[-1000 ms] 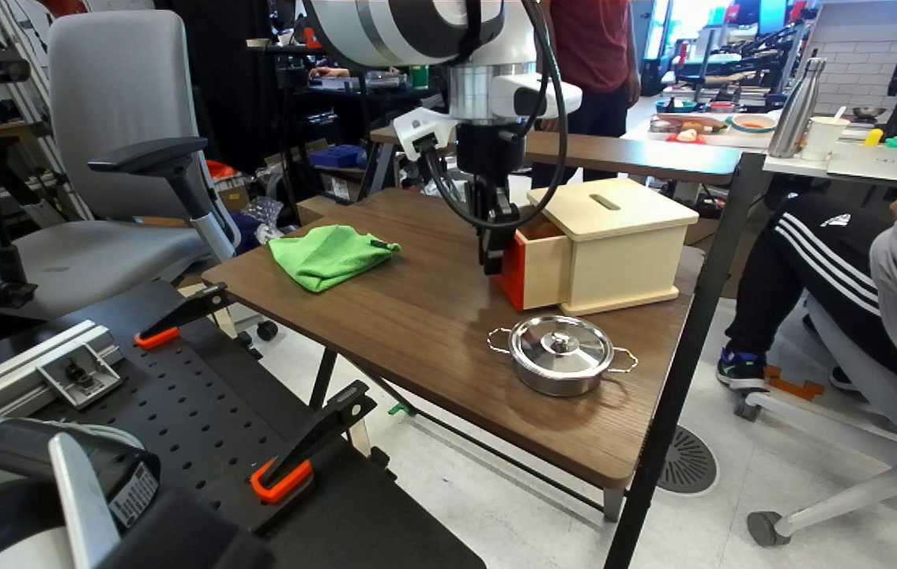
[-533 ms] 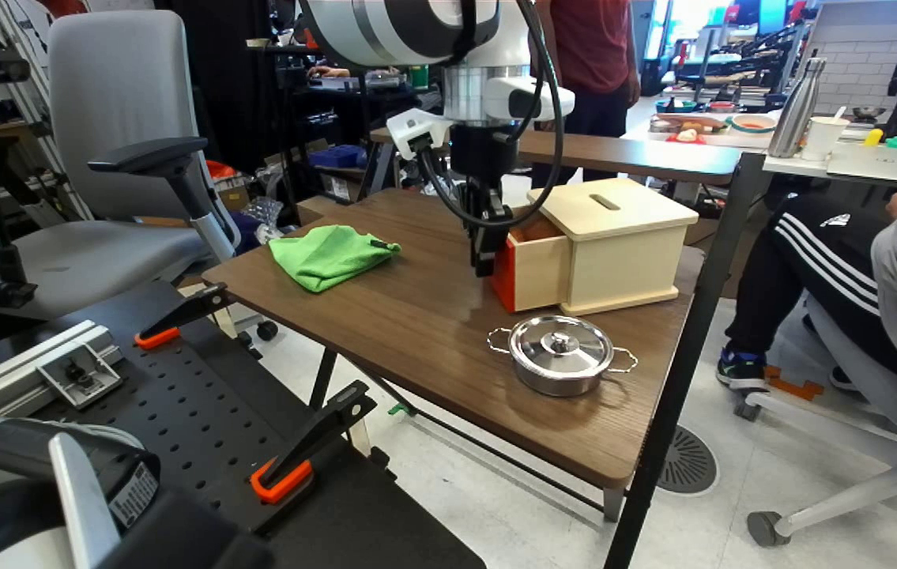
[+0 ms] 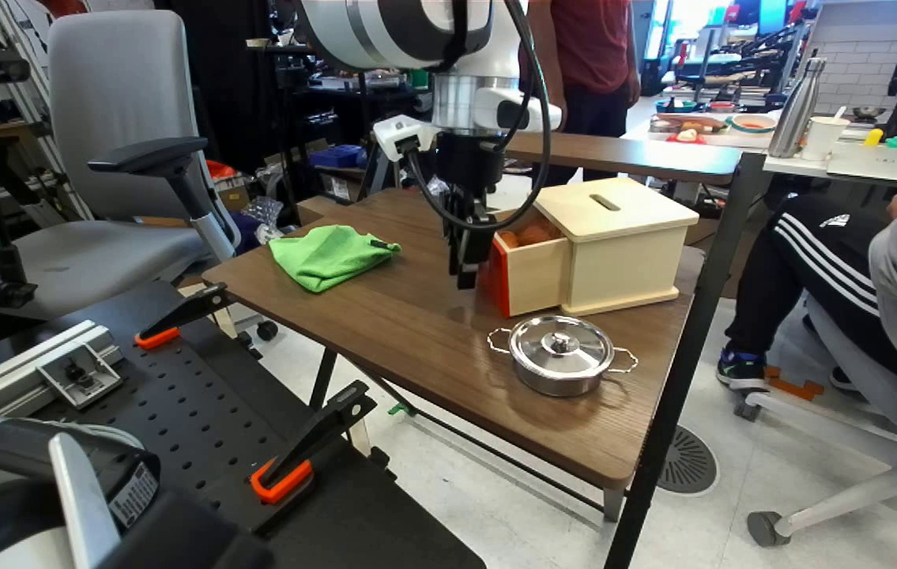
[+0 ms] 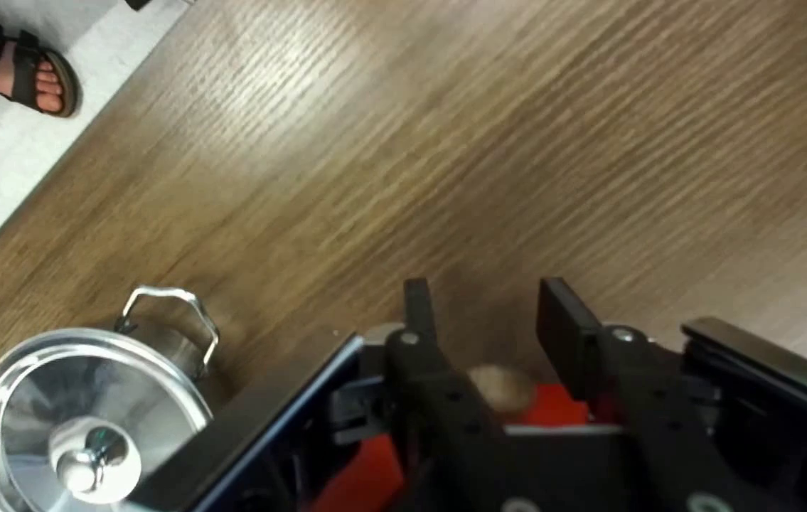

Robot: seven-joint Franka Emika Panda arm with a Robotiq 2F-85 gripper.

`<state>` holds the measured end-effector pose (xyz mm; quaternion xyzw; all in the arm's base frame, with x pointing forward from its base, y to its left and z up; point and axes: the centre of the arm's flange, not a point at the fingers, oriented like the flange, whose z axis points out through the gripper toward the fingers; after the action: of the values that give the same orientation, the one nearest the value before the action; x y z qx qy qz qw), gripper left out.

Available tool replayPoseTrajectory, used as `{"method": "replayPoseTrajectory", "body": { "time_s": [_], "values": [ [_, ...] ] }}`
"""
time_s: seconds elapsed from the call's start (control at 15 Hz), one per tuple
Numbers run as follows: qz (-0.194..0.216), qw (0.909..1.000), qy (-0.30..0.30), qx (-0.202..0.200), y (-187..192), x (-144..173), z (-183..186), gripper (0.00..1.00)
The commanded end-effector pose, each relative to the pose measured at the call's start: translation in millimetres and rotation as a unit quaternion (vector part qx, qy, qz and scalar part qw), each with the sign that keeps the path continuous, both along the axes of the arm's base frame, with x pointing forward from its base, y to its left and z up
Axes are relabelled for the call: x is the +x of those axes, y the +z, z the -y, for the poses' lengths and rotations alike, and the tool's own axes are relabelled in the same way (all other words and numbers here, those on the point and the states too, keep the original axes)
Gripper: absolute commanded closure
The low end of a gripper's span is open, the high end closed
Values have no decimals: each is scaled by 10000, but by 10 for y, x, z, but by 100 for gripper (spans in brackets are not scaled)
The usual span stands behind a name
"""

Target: Open the drawer

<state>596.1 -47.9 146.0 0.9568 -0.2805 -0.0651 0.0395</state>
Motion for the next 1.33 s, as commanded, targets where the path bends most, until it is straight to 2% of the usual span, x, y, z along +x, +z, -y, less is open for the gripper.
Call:
{"method": "replayPoseTrajectory", "body": {
  "time_s": [0.0,0.2,0.27,0.67,1.0,1.13,1.27],
  "values": [
    [-403,9990,72,183,-124,-110,-66,26],
    [-590,9980,81,224,-186,-146,-91,4],
    [-612,9978,83,221,-181,-154,-92,0],
    [-548,9980,218,217,128,-276,-149,0],
    [-91,9970,639,423,790,-541,-319,0],
    [-49,9930,934,720,1034,-566,-367,0],
    [-159,9845,1349,1111,1056,-368,-349,0]
  ]
}}
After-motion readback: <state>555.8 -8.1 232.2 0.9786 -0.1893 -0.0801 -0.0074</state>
